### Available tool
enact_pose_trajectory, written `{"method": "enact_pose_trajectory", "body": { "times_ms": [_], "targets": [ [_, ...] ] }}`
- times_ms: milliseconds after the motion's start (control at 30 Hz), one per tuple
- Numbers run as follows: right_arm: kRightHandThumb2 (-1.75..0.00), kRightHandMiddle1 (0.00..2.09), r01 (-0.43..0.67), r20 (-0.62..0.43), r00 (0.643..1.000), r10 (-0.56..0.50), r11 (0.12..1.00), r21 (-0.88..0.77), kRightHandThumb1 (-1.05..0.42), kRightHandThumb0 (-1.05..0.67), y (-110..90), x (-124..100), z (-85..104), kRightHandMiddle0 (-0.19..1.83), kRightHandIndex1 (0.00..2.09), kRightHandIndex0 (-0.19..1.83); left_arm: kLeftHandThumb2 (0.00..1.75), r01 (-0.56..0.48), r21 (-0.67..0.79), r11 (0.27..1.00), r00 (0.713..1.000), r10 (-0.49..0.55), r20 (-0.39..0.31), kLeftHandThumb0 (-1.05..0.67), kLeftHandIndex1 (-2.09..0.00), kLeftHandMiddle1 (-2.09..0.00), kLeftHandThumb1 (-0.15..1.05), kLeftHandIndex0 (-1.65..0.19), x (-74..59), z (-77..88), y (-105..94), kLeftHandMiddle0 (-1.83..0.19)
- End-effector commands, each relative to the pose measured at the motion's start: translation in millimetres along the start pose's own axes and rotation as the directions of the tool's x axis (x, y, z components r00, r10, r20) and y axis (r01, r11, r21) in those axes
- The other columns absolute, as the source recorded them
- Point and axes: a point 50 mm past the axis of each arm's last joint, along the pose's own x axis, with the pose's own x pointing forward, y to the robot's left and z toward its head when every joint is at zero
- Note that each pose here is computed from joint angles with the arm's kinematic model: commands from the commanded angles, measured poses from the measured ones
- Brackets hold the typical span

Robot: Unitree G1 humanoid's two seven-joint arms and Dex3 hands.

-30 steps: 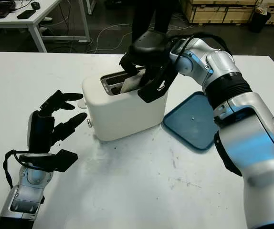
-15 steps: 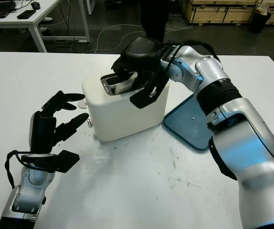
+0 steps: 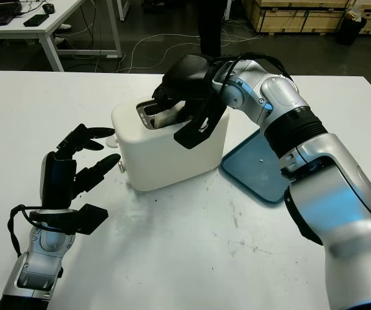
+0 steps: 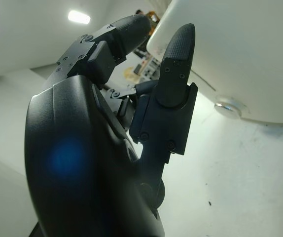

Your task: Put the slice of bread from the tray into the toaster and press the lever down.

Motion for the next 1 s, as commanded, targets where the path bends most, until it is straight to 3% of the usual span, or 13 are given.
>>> {"method": "enact_pose_trajectory", "body": {
  "times_ms": [0,500,800,900,967],
  "targets": [
    [0.00,0.04,-0.042,-0.033,0.999,0.042,0.999,0.003,-0.88,-0.60,1,-4,-7.2,0.59,0.72,0.15,0.01,-0.001,0.014,1.000,1.000,0.001,0.010,-0.35,-0.90,-1.33,0.91,-0.50,1.6,1.0,0.2,-0.48],
    [0.00,0.00,0.128,-0.099,0.988,-0.118,0.986,0.109,-0.84,-0.48,-45,-31,-30.1,0.53,0.54,0.09,0.00,0.005,0.009,1.000,1.000,-0.005,0.009,-0.35,-0.95,-1.33,0.92,-0.50,3.5,1.4,-0.6,-0.47],
    [0.00,0.01,0.271,-0.121,0.961,-0.249,0.935,0.229,-0.86,-0.48,-47,-47,-44.1,0.46,0.67,0.03,0.00,0.005,0.013,1.000,1.000,-0.005,0.006,-0.37,-0.96,-1.34,0.92,-0.49,2.8,1.9,-0.7,-0.47],
    [-0.01,0.02,0.359,-0.138,0.933,-0.334,0.895,0.264,-0.88,-0.51,-39,-53,-49.5,0.48,0.72,0.07,0.01,0.003,0.017,1.000,1.000,-0.003,0.000,-0.37,-0.96,-1.34,0.92,-0.48,2.0,2.4,-0.6,-0.47],
    [0.00,0.05,0.480,-0.163,0.877,-0.452,0.812,0.331,-0.88,-0.51,-27,-58,-54.2,0.55,0.73,0.17,0.00,0.002,0.017,1.000,1.000,-0.002,0.000,-0.35,-0.95,-1.33,0.91,-0.48,1.2,1.9,0.6,-0.48]
  ]
}}
